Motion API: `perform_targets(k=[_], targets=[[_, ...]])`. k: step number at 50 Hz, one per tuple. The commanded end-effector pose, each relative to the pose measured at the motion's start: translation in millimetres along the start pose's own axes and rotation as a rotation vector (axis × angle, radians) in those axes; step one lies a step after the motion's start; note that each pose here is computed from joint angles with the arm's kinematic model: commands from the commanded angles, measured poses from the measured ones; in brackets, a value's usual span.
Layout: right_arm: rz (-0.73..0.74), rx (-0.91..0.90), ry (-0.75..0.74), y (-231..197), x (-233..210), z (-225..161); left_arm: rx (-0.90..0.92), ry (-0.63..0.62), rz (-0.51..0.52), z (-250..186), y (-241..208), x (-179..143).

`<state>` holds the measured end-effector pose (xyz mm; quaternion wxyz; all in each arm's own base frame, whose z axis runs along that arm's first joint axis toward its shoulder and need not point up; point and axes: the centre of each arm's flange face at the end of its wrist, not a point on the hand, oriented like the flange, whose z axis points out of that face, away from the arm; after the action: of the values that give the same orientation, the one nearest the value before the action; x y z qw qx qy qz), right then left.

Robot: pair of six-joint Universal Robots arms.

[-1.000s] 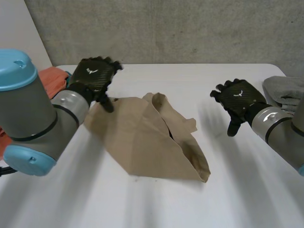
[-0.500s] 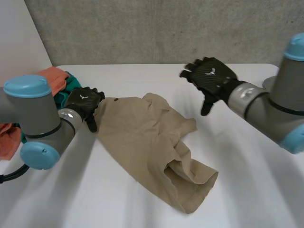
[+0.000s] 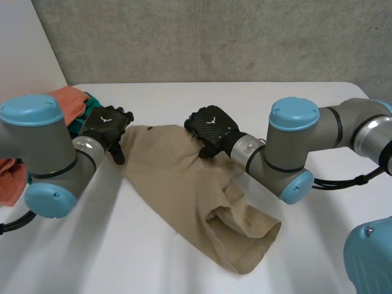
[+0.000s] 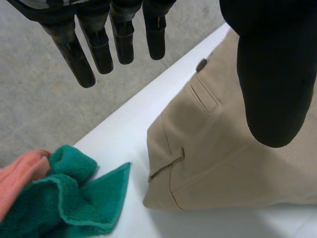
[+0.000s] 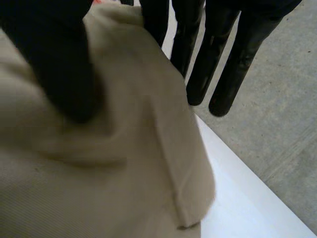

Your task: Fold the laundry.

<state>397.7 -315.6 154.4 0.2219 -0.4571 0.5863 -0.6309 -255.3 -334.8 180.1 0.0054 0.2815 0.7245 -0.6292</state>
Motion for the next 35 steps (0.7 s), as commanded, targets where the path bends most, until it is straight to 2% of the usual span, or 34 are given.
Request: perform_targets(k=[1,3,8,14,16,19,24,28,31,35], targets=[[-0.013,0.021,0.032,-24.9,8.2,-10.0,0.033,-0.012,0.001,-14.9,-15.3,-5.7],[-0.031,0.046,0.057,-47.1,17.7,-21.9,0.043,-0.018,0.001,-16.7,-19.4,-8.0],[-0.056,0.031,0.095,-72.5,32.2,-54.2,0.064,-0.035,-0.005,-20.4,-27.2,-13.7],[-0.131,-0.185,0.118,-82.6,44.5,-120.9,0.06,-0.031,-0.056,-26.2,-28.4,-14.9],[-0.175,-0.325,0.092,-72.5,40.4,-146.4,0.051,-0.021,-0.058,-28.3,-25.4,-12.5],[-0.198,-0.43,0.04,-63.9,31.6,-166.6,0.051,-0.012,-0.057,-31.3,-26.1,-9.4],[-0.157,-0.601,-0.125,-59.8,-5.0,-210.4,0.048,-0.002,-0.056,-33.2,-24.6,-6.0],[-0.056,-0.691,-0.232,-53.9,-24.5,-227.3,0.057,0.015,-0.053,-35.2,-27.2,1.4],[-0.02,-0.687,-0.269,-58.6,-27.8,-230.5,0.066,0.033,-0.049,-37.6,-29.6,8.9],[0.007,-0.616,-0.207,-68.6,-3.4,-225.9,0.069,0.043,-0.047,-39.0,-30.8,12.7]])
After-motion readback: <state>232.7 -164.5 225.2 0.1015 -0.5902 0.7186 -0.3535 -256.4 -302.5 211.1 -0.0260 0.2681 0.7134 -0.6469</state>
